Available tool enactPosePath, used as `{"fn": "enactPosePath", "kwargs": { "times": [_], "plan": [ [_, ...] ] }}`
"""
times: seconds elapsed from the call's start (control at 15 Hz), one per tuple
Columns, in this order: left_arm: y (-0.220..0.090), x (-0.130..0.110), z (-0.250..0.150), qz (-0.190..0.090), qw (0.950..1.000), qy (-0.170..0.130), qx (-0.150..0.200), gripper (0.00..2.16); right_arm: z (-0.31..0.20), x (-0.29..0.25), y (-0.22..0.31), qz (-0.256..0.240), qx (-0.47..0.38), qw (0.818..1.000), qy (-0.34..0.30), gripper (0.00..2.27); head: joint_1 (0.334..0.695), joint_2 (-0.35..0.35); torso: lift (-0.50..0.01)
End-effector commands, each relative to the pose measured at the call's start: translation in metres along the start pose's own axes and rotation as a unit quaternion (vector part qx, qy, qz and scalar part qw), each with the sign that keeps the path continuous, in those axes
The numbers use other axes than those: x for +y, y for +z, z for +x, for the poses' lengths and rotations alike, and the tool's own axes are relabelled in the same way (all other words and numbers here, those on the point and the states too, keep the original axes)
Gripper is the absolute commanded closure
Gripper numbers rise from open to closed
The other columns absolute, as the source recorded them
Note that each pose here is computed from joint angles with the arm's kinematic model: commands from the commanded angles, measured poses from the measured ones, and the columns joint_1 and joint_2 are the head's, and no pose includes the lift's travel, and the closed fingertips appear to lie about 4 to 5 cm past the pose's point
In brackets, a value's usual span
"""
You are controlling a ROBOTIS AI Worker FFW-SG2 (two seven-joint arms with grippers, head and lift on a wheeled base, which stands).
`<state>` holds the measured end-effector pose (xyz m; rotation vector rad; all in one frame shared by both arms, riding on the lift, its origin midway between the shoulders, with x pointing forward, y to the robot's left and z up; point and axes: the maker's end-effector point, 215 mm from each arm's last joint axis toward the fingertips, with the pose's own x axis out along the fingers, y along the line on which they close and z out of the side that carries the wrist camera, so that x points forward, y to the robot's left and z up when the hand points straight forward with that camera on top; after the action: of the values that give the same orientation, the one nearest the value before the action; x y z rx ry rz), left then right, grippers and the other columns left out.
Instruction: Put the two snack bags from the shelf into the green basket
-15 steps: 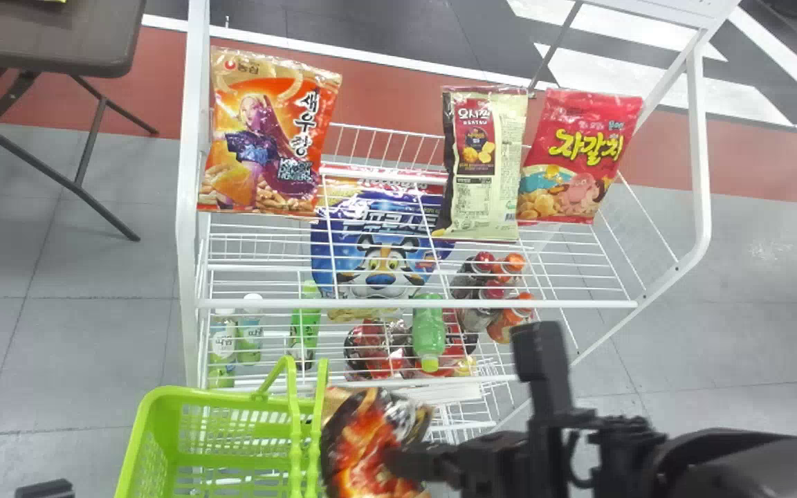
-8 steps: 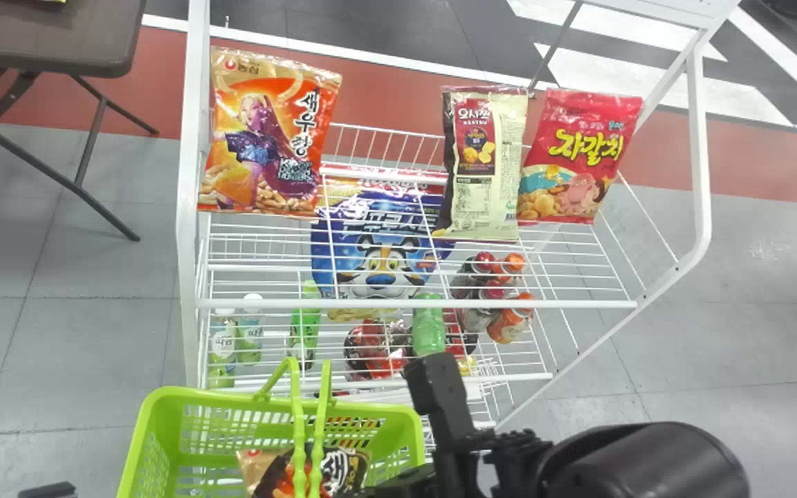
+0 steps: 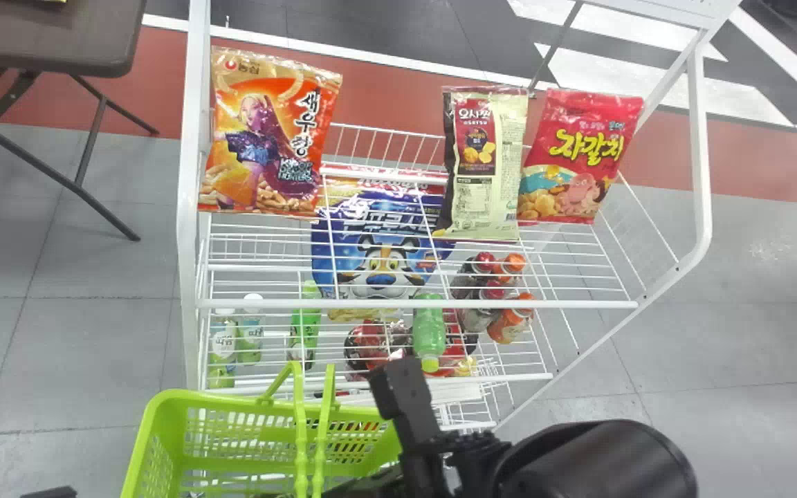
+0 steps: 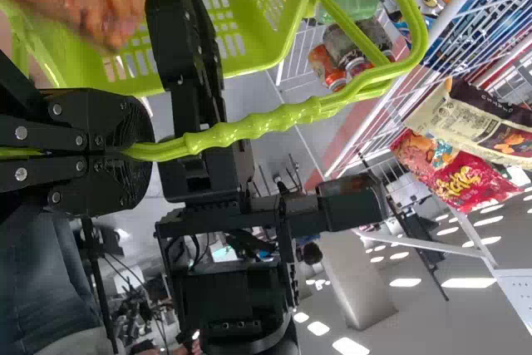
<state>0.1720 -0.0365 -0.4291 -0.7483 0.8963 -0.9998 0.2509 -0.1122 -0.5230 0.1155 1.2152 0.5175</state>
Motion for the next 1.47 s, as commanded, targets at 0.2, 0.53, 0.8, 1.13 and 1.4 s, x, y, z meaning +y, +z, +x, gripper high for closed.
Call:
{"fn": "enactPosePath", "kwargs": {
  "times": [0.2, 0.53, 0.8, 1.13, 1.4],
  "plan": [
    [0.0, 0.001, 0.001, 0.001, 1.0, 0.001, 0.001, 1.9, -0.07, -0.032, 0.028, 0.003, -0.08, 0.995, -0.059, 0.05, 0.695, -0.35, -0.012],
    [0.0, 0.001, 0.002, 0.0, 1.0, 0.001, 0.001, 1.9, -0.117, -0.039, 0.125, -0.023, -0.237, 0.967, -0.094, 0.07, 0.695, -0.35, -0.012],
    [-0.001, 0.002, 0.003, 0.001, 1.0, 0.003, 0.002, 1.9, -0.116, -0.01, 0.211, -0.056, -0.372, 0.922, -0.094, 0.08, 0.695, -0.35, -0.012],
    [-0.004, 0.0, 0.005, 0.0, 1.0, 0.001, 0.005, 1.9, -0.098, 0.019, 0.289, -0.098, -0.477, 0.865, -0.121, 0.08, 0.695, -0.289, -0.012],
    [-0.006, 0.0, 0.002, 0.001, 1.0, 0.003, 0.009, 1.9, -0.078, 0.034, 0.335, -0.111, -0.518, 0.839, -0.122, 0.08, 0.695, -0.208, -0.012]
  ]
}}
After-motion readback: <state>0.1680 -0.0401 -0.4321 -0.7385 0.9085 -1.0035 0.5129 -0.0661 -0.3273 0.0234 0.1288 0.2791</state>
